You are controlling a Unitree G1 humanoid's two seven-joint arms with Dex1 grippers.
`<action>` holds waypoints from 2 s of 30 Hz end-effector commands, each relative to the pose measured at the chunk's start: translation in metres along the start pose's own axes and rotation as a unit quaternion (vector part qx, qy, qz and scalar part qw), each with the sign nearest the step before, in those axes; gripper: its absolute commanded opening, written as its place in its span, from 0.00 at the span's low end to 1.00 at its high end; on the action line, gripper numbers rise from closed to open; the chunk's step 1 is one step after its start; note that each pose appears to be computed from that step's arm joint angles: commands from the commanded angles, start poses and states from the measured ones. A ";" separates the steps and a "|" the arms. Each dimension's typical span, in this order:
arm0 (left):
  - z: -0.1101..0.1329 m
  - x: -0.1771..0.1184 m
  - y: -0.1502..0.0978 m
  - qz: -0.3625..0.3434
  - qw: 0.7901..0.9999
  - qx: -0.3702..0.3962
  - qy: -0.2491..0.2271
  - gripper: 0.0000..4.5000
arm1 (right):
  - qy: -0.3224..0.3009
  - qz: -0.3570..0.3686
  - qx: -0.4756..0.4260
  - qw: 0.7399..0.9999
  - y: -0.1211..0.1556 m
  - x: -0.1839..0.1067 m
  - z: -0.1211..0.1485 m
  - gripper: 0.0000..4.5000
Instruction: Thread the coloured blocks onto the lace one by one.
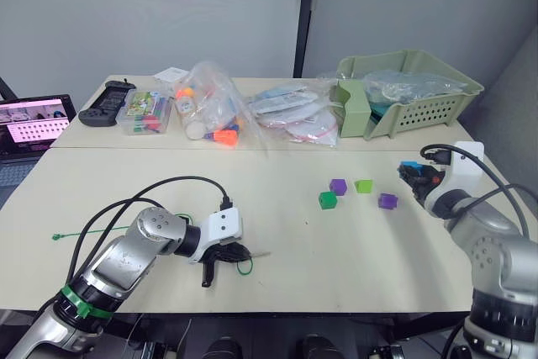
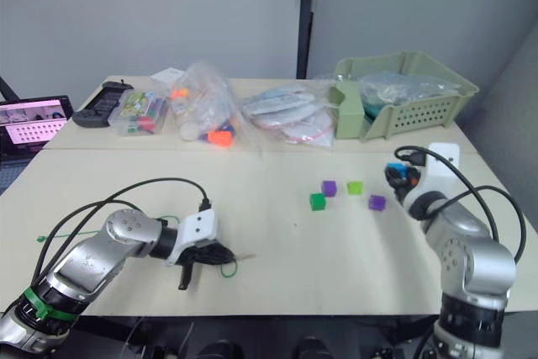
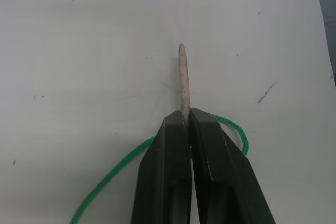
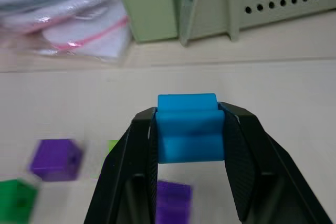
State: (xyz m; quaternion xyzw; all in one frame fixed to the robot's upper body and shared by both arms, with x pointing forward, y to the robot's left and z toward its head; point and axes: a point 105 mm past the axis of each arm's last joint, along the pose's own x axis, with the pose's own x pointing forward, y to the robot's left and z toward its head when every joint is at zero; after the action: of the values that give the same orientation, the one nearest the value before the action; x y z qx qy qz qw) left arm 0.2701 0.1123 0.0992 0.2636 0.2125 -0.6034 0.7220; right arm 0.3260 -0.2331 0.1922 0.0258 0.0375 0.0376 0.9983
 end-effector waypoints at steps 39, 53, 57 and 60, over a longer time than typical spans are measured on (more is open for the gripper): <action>0.028 0.000 0.007 -0.003 0.999 0.036 0.002 0.00 | 0.112 0.446 -0.125 0.879 0.120 -0.095 -0.047 0.99; 0.029 -0.008 -0.001 -0.024 0.999 0.042 0.013 0.00 | 0.107 0.594 -0.290 0.742 0.090 -0.044 -0.089 0.99; 0.030 -0.009 -0.007 -0.024 0.999 0.040 0.014 0.00 | 0.110 0.601 -0.291 0.736 0.093 -0.036 -0.101 0.99; 0.036 -0.008 -0.009 -0.022 0.999 0.036 0.013 0.00 | 0.107 0.601 -0.286 0.739 0.095 -0.030 -0.103 0.99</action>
State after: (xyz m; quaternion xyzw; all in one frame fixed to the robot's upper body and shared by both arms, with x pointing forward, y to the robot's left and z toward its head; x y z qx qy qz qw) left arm 0.2610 0.0985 0.1207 0.2855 0.2221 -0.6233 0.6933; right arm 0.2774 -0.1367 0.0891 -0.2345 0.1269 0.6406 0.7201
